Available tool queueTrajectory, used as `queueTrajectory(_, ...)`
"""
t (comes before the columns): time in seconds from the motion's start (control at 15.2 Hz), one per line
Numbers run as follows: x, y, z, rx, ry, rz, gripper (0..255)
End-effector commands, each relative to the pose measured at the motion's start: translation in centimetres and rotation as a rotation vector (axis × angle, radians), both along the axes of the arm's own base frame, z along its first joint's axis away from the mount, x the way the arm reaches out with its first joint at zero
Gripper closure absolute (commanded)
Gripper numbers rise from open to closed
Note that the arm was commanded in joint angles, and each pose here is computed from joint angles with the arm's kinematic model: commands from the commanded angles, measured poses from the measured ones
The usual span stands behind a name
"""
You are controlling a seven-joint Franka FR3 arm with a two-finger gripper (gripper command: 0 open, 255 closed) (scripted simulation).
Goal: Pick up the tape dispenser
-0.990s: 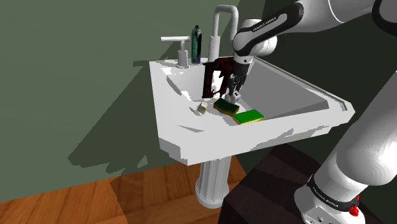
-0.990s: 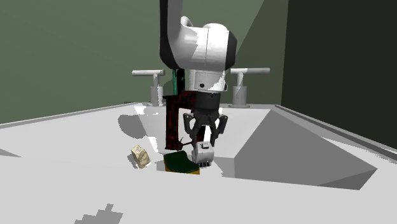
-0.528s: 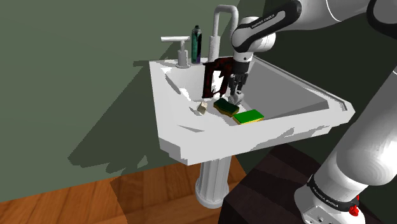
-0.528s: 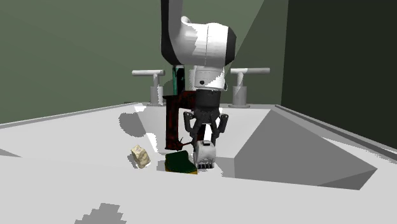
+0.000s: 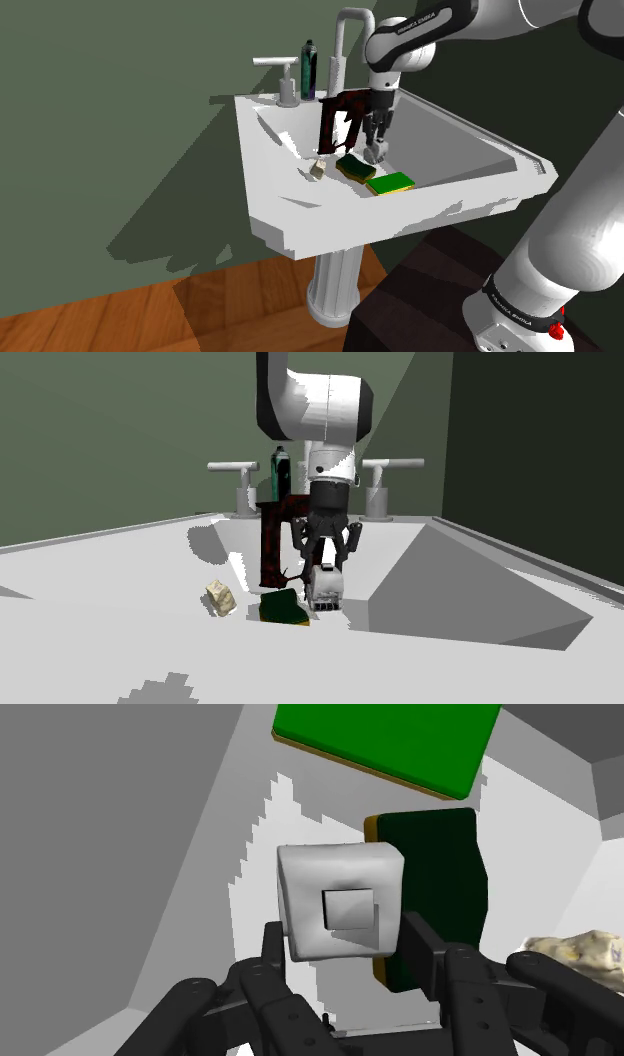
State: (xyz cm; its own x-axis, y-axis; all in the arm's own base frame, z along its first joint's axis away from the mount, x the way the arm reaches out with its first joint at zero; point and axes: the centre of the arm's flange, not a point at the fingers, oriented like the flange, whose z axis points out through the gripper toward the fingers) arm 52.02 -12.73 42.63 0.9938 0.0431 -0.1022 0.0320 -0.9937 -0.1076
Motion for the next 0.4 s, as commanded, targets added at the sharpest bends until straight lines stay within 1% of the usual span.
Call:
queueTrajectory(0.0,0.0,0.0,1.0,0.000,0.001,0.000,255)
queueTrajectory(0.2,0.0,0.0,2.6,0.000,0.001,0.000,255)
queueTrajectory(0.33,0.0,0.0,2.6,0.000,0.001,0.000,255)
